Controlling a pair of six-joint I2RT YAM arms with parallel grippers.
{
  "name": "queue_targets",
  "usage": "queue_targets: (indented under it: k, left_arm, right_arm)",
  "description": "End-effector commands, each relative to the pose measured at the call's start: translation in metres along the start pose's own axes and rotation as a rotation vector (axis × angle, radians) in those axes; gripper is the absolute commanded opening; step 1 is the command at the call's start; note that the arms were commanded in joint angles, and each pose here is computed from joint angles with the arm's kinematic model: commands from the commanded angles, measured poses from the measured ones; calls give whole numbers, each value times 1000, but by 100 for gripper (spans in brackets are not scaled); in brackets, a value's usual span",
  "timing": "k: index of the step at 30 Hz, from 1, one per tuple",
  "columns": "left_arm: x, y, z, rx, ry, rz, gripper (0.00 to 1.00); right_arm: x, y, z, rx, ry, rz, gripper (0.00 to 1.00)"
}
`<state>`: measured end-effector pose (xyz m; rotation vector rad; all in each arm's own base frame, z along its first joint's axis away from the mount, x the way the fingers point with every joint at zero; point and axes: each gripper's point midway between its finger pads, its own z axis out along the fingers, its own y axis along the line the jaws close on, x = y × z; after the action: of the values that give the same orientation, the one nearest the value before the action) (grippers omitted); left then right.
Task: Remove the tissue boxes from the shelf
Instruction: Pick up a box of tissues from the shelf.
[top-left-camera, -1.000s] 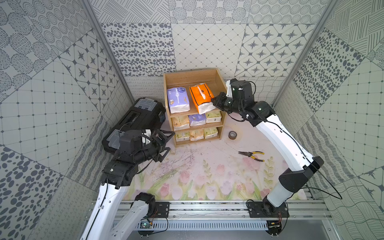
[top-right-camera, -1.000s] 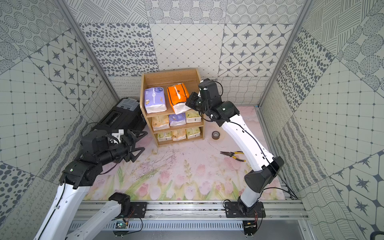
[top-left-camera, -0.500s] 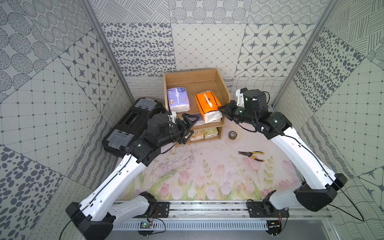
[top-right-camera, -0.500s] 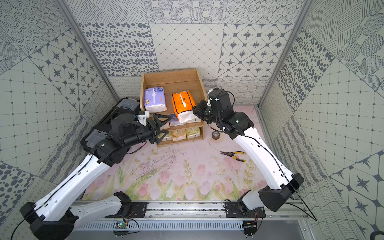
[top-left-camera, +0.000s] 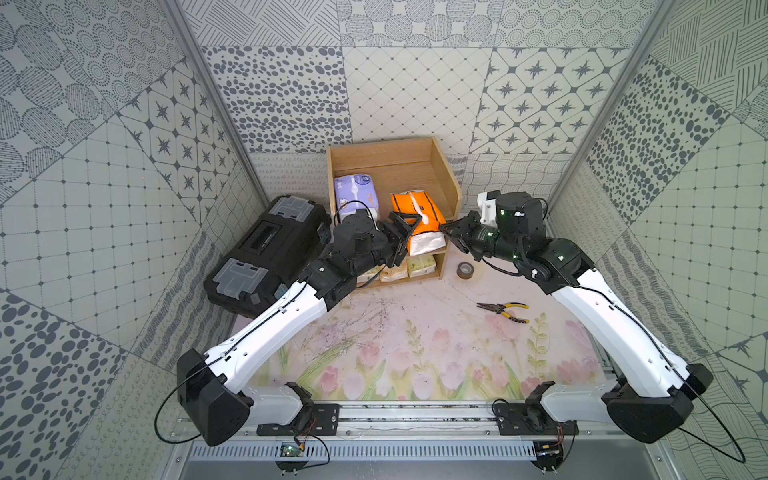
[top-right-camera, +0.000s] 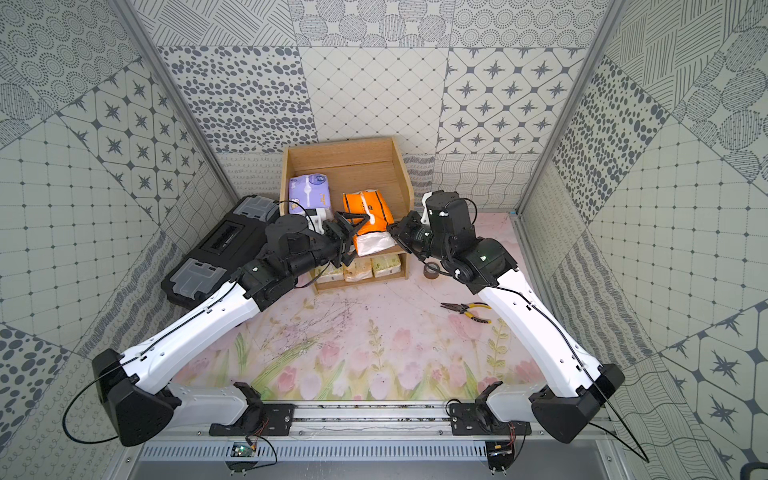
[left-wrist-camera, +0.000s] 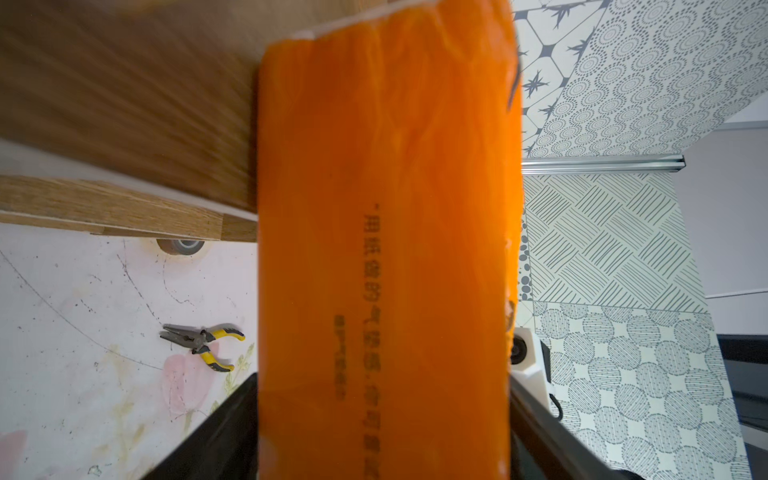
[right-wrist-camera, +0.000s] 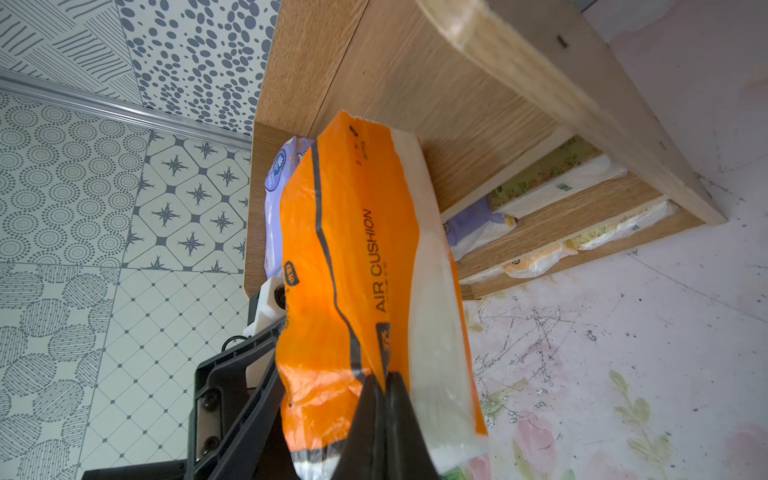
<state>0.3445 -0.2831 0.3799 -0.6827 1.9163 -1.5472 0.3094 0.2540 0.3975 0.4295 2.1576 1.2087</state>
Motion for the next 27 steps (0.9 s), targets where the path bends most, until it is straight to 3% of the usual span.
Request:
queue_targets:
  k: [1, 7, 8, 11, 18, 23, 27]
  left_arm:
    - [-17, -36, -4, 139, -115, 12, 73]
    - [-13, -37, -4, 138, -102, 39, 51]
    - [-12, -37, -3, 139, -96, 42, 48]
    - [-7, -40, -5, 149, -82, 67, 42]
    - [11, -47, -22, 182, -28, 148, 39]
    - [32, -38, -47, 209, 26, 200, 38]
    - [46, -28, -66, 247, 53, 206, 37]
  right_arm:
    - [-4, 20, -13, -84, -24, 2, 0]
    - [-4, 22, -19, -96, -28, -14, 0]
    - [-4, 23, -22, -103, -30, -20, 4]
    - [-4, 28, -30, -122, -33, -45, 24]
    - [-9, 28, -61, -159, -60, -162, 74]
    - [1, 23, -68, -190, -9, -211, 95]
    - [18, 23, -65, -227, 78, -218, 97]
